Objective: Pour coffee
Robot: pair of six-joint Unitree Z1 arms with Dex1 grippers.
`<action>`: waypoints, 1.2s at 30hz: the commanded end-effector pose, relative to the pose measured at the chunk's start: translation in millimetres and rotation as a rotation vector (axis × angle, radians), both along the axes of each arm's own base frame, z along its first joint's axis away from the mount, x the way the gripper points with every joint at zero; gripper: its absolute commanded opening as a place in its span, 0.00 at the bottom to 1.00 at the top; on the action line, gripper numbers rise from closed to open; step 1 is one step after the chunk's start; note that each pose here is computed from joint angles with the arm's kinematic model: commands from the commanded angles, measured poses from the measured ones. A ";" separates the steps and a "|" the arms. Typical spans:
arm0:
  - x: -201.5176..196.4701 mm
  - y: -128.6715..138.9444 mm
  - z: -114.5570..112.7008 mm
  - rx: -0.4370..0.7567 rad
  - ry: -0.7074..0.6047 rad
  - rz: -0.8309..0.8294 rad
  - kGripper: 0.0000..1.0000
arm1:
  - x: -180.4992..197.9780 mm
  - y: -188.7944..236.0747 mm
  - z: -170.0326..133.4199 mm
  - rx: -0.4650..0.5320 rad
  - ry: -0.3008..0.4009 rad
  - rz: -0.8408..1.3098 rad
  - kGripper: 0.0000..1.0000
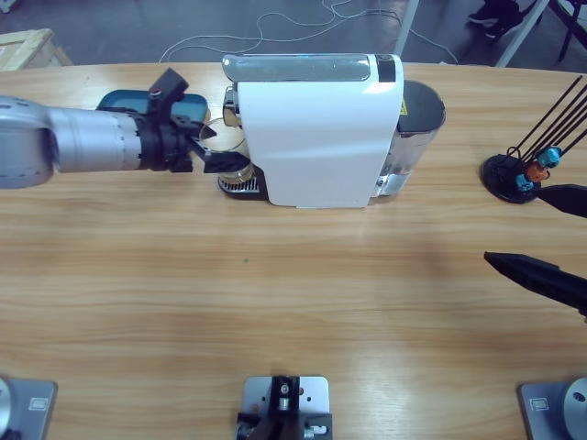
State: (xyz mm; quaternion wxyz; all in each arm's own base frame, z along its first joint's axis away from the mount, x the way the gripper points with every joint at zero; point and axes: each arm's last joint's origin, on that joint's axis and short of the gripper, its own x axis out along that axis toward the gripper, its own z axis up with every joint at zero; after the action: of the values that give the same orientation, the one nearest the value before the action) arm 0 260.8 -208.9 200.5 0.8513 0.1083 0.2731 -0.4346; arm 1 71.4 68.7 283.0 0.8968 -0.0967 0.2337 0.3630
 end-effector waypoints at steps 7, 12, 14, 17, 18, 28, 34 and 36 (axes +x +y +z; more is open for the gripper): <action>14.3 -11.9 -20.5 0.017 0.006 -0.007 0.32 | 2.0 4.6 -8.4 -0.043 0.045 0.033 1.00; 13.4 -12.0 -24.9 0.021 0.020 -0.018 0.00 | 2.1 4.7 -8.3 -0.044 0.046 0.032 1.00; 12.1 -11.0 -26.8 0.026 0.027 -0.018 0.00 | 2.2 4.7 -8.3 -0.044 0.046 0.032 1.00; 6.7 0.4 -24.2 0.040 0.019 0.023 0.00 | 2.2 4.6 -8.3 -0.044 0.046 0.031 1.00; 4.3 9.1 -21.5 0.058 0.005 0.070 0.00 | 2.1 4.7 -8.3 -0.044 0.046 0.032 1.00; 10.8 84.6 26.3 0.075 -0.153 0.427 0.00 | 2.5 5.1 -8.6 -0.046 0.048 0.033 1.00; 46.9 101.4 14.1 0.085 -0.133 0.521 0.00 | 2.6 5.1 -8.7 -0.046 0.049 0.033 1.00; 59.5 104.3 2.3 0.093 -0.101 0.544 0.00 | 2.7 5.2 -8.7 -0.046 0.049 0.032 1.00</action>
State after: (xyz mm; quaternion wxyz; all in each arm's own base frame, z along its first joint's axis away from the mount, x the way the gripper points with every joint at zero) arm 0 287.6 -115.0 225.1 0.9417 0.1045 0.2424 -0.2085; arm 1 72.3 69.5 281.9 0.8953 -0.0990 0.2394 0.3624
